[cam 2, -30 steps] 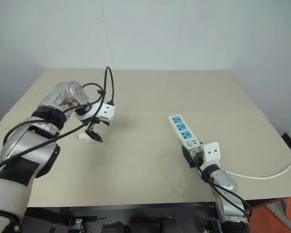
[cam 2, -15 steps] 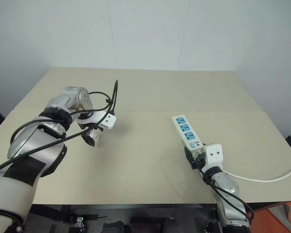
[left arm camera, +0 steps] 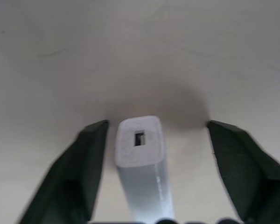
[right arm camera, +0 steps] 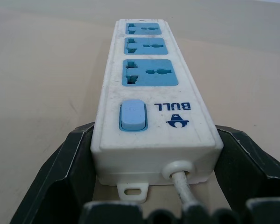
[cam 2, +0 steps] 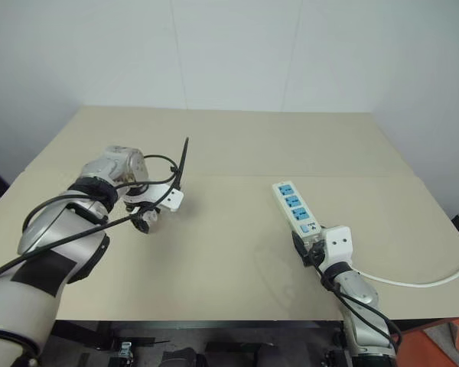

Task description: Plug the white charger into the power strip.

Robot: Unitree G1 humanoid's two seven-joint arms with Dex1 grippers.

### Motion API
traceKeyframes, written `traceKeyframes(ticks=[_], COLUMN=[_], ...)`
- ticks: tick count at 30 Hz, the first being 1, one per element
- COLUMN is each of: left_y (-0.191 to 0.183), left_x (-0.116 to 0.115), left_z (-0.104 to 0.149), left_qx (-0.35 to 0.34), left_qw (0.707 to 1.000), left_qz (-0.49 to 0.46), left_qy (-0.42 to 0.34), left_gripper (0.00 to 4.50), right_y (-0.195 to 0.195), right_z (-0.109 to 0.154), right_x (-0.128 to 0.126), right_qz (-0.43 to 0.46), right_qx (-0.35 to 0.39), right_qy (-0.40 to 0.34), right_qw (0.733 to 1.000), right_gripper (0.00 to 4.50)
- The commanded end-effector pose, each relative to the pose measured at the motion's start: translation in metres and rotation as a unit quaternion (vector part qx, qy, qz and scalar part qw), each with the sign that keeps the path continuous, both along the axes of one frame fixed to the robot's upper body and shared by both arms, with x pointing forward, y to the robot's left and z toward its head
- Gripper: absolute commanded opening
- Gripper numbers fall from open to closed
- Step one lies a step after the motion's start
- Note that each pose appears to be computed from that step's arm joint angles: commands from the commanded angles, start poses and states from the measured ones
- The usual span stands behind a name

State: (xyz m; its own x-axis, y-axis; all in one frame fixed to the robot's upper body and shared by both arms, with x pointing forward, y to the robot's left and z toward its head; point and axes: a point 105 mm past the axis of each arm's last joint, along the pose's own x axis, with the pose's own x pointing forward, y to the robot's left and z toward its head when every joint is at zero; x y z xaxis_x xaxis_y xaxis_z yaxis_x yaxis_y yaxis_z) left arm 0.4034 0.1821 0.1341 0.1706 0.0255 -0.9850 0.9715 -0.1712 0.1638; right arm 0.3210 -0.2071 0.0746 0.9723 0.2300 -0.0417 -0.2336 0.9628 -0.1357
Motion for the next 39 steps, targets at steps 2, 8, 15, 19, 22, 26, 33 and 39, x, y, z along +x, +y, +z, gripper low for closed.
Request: traceKeyframes(ticks=[2,8,15,19,22,26,33,39], left_y=[0.001,-0.006,-0.044,-0.055,-0.049,-0.042,-0.035,-0.037], left_x=[0.003,0.01,0.004,-0.015,-0.025,-0.047,-0.072,-0.074], left_z=[0.001,0.011,0.098,0.14,0.137,0.132,0.084,0.066], left_qx=[0.009,-0.025,-0.339,-0.578,-0.633,-0.739,-0.734,-0.736], left_qw=[1.0,0.999,0.935,0.808,0.769,0.67,0.665,0.657], left_qz=[-0.002,0.001,-0.056,-0.086,-0.082,-0.042,0.001,0.016], left_qy=[-0.011,-0.045,-0.09,-0.068,-0.045,0.059,0.139,0.161], left_gripper=[1.94,1.02,1.02,1.02,1.02,1.02,1.02,1.02], right_y=[-0.006,-0.006,0.007,0.035,0.058,0.097,0.118,0.123], right_z=[-0.016,-0.011,0.011,0.032,0.047,0.055,0.038,0.02], right_x=[-0.003,-0.003,0.002,0.011,0.013,0.013,0.002,-0.002], right_qz=[-0.007,-0.003,0.084,0.211,0.296,0.43,0.575,0.6], right_qx=[-0.017,-0.007,-0.007,-0.025,-0.041,-0.061,-0.082,-0.094], right_qy=[0.037,0.031,0.009,-0.016,-0.045,-0.05,0.011,0.037], right_qw=[0.999,0.999,0.996,0.977,0.953,0.899,0.814,0.794], right_gripper=[3.4,3.4,3.4,3.4,3.4,3.4,3.4,3.4])
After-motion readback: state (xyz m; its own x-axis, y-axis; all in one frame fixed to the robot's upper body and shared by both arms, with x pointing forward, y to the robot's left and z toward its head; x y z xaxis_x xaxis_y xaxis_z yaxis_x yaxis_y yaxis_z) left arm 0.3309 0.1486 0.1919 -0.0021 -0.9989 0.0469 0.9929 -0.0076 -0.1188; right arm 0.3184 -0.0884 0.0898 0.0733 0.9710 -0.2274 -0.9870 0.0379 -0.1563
